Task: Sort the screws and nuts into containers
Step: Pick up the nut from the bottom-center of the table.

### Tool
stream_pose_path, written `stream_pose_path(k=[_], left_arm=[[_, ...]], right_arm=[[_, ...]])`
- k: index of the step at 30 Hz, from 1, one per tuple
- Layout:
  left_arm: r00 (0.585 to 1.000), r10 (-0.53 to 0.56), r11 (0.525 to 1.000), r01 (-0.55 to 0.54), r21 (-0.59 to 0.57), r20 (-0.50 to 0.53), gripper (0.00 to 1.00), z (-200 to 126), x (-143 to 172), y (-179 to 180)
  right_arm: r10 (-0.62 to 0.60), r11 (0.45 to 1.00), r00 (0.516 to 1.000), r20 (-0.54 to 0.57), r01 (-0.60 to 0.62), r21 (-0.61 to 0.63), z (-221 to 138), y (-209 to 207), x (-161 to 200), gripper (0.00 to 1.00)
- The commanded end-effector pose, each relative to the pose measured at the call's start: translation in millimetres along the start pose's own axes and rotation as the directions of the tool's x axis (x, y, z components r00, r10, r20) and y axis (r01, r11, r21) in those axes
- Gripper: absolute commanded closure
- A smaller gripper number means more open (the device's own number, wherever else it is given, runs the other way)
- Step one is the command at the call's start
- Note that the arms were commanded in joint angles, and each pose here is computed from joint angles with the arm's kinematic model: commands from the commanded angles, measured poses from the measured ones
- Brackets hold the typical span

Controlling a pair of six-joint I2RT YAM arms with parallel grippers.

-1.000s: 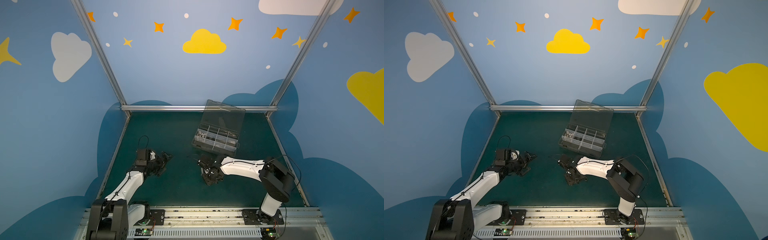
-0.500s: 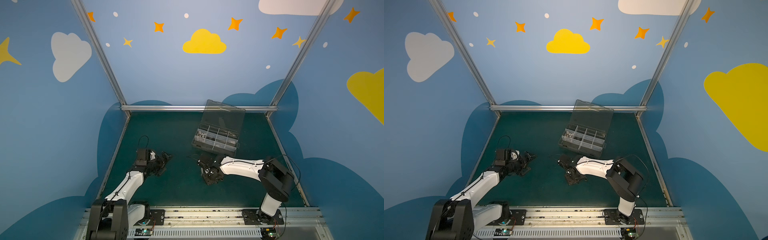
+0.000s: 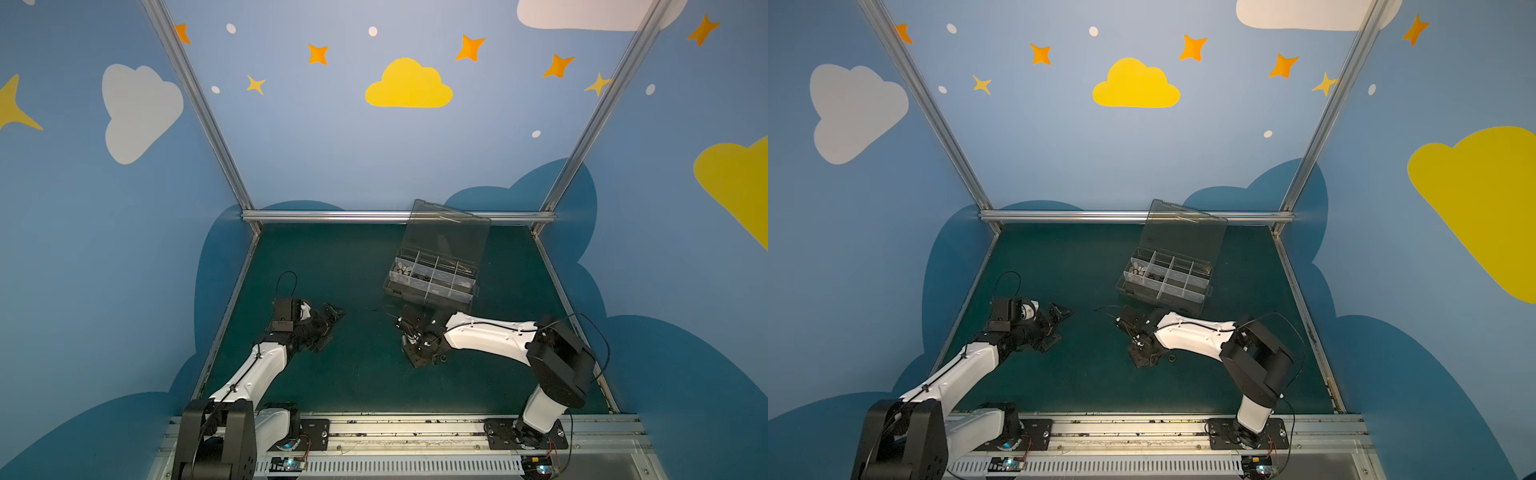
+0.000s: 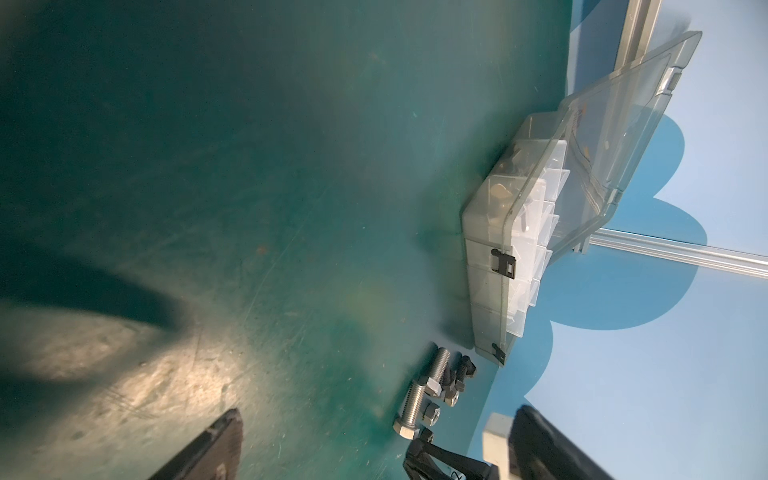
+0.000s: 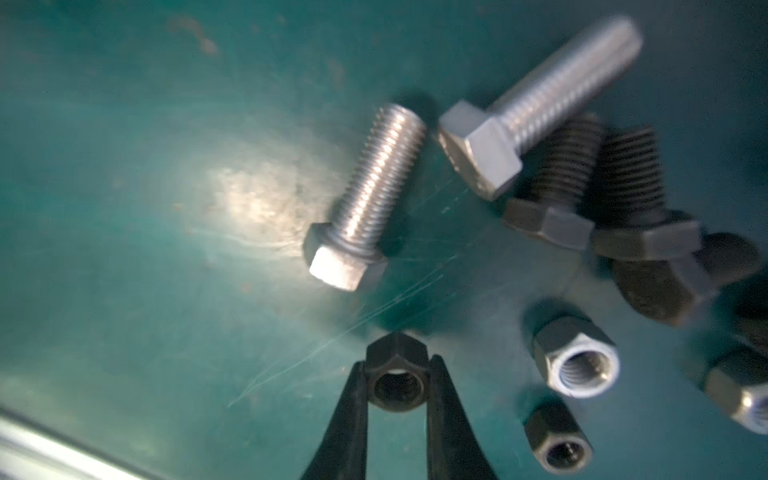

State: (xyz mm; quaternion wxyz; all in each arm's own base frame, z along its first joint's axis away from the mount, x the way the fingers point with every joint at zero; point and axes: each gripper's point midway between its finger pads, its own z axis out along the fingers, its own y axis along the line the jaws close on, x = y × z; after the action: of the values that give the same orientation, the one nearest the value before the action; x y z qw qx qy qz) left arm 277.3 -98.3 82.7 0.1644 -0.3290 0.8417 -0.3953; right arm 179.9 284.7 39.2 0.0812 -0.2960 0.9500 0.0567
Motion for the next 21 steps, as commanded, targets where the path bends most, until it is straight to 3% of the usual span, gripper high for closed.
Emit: stream_pose_path(k=[1, 10, 21], left_arm=[[1.000, 0.018, 1.000, -0.018, 0.022, 0.004, 0.00, -2, -2, -10], [1.000, 0.018, 1.000, -0.018, 0.025, 0.006, 0.00, -3, -2, -10], [1.000, 0.019, 0.999, -0.019, 0.030, 0.008, 0.00, -3, -3, -13]], right_arm=[[-0.009, 0.999, 0.996, 0.091, 0.013, -0.048, -28, 0, -26, 0.97], [0.034, 0.998, 0.976, 0.217, -0.042, 0.035, -69, -62, -95, 0.96], [0.122, 0.986, 0.955, 0.271, -0.149, 0.080, -65, -131, -170, 0.96]])
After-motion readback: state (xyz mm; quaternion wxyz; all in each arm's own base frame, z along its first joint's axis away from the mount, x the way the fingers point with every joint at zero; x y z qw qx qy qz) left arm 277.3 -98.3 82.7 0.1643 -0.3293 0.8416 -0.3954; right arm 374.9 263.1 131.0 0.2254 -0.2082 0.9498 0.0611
